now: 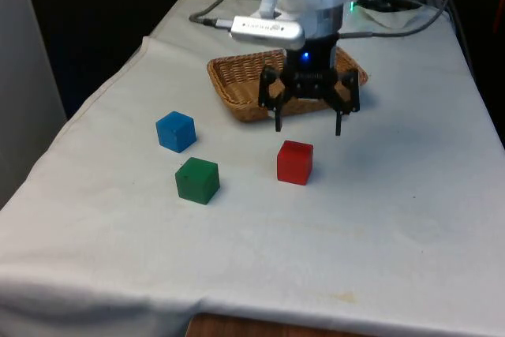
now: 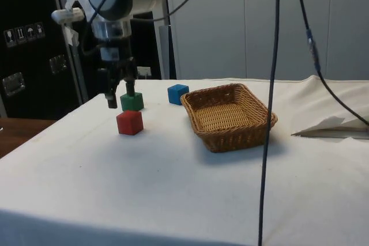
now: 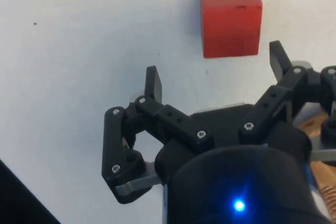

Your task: Pick up exactly two blocks and place them into the basket.

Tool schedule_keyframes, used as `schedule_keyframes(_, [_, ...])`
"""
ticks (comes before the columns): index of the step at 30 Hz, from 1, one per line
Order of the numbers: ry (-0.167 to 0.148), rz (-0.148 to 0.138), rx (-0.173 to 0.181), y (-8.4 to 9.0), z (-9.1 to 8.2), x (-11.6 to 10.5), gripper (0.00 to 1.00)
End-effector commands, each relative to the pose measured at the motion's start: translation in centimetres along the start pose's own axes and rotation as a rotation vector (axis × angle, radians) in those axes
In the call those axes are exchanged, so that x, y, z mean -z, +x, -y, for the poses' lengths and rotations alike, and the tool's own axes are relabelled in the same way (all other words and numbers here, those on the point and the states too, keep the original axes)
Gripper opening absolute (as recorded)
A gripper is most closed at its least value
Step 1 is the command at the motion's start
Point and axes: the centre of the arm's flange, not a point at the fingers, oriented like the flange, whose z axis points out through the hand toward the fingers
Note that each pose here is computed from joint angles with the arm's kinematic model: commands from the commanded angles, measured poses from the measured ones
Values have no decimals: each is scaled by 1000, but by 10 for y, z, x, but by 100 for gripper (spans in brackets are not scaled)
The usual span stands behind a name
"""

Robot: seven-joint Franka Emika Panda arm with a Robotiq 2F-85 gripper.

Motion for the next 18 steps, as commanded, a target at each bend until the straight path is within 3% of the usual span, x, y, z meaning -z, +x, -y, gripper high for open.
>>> schedule_keyframes(1, [9,-6,2,0,1,-5,100])
schedule_keyframes(12, [-8,-1,1,-2,-5,-45,100])
schedule_keyframes(18, [-13,1,2,-2,-6,-55,100])
